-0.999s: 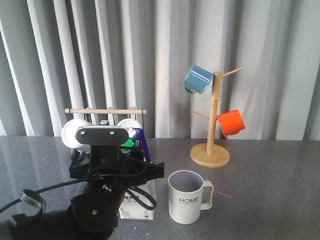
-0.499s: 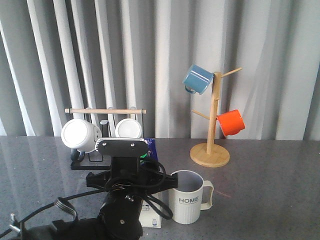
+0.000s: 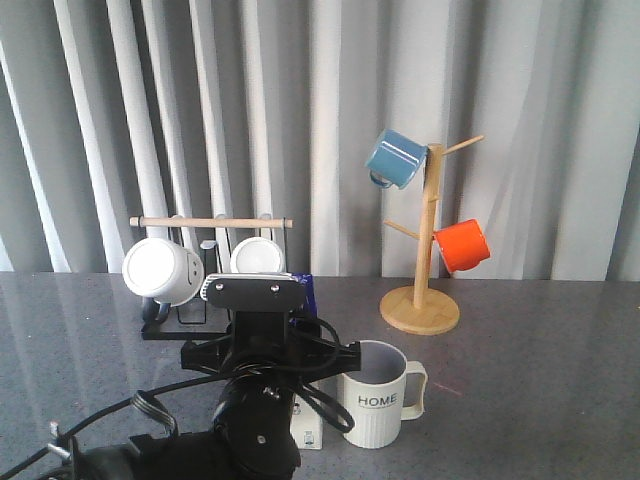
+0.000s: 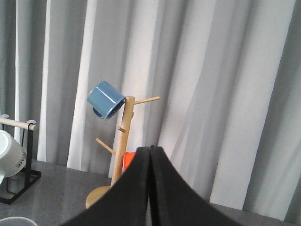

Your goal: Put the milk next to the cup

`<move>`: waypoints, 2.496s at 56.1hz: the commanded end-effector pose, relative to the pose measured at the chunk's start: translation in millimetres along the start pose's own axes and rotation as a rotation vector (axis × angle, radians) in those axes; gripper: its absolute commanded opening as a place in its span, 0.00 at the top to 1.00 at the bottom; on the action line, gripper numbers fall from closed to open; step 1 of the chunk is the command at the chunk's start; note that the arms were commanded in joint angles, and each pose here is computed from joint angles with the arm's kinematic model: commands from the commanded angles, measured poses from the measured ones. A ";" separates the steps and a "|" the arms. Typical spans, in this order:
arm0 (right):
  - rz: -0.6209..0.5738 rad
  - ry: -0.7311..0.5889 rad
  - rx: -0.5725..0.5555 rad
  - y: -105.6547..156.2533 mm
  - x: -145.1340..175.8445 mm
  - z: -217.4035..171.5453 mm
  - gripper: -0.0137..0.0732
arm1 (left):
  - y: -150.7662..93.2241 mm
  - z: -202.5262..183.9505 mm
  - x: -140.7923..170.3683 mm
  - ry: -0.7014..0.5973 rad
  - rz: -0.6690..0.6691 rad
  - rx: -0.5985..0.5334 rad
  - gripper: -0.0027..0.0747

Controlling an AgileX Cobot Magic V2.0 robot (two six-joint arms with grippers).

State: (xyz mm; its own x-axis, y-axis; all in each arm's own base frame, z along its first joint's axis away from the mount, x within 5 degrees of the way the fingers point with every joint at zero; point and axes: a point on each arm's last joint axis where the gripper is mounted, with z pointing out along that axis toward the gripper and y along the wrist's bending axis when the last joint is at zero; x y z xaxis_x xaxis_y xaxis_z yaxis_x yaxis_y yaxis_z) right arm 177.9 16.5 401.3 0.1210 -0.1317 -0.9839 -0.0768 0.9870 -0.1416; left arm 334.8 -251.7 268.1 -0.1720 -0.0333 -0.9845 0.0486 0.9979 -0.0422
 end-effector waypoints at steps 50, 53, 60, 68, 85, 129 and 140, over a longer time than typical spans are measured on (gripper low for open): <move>-0.009 -0.104 0.020 -3.6 -18.1 -1.9 0.85 | 3.5 -8.6 -28.6 -0.060 -0.070 -0.015 0.51; -0.009 -0.104 0.020 -3.6 -18.1 -1.9 0.85 | 3.5 -8.6 -28.6 -0.060 -0.070 -0.015 0.37; -0.009 -0.104 0.020 -3.6 -18.1 -1.9 0.85 | 4.1 -8.7 -28.9 -0.063 -0.033 -0.023 0.03; -0.009 -0.104 0.020 -3.6 -18.1 -1.9 0.85 | 3.2 -11.0 -32.2 -0.064 0.002 -0.010 0.02; -0.009 -0.104 0.020 -3.6 -18.1 -1.9 0.85 | 17.7 -46.3 -89.3 -0.164 -0.067 0.068 0.17; -0.009 -0.104 0.020 -3.6 -18.1 -1.9 0.85 | 34.0 -121.3 -183.9 -0.413 -0.278 0.398 0.97; -0.009 -0.104 0.020 -3.6 -18.1 -1.9 0.85 | 10.7 -126.5 -178.1 -0.254 -0.397 0.654 0.97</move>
State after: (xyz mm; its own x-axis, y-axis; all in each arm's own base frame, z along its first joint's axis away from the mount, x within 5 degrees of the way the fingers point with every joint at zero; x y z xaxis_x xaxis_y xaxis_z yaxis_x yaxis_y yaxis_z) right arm 177.9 16.5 401.3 0.1210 -0.1317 -0.9839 -0.0768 0.9870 -0.1416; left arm 253.1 -225.4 452.5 -0.0379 -0.4591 -0.8876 0.5334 0.7418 -0.4065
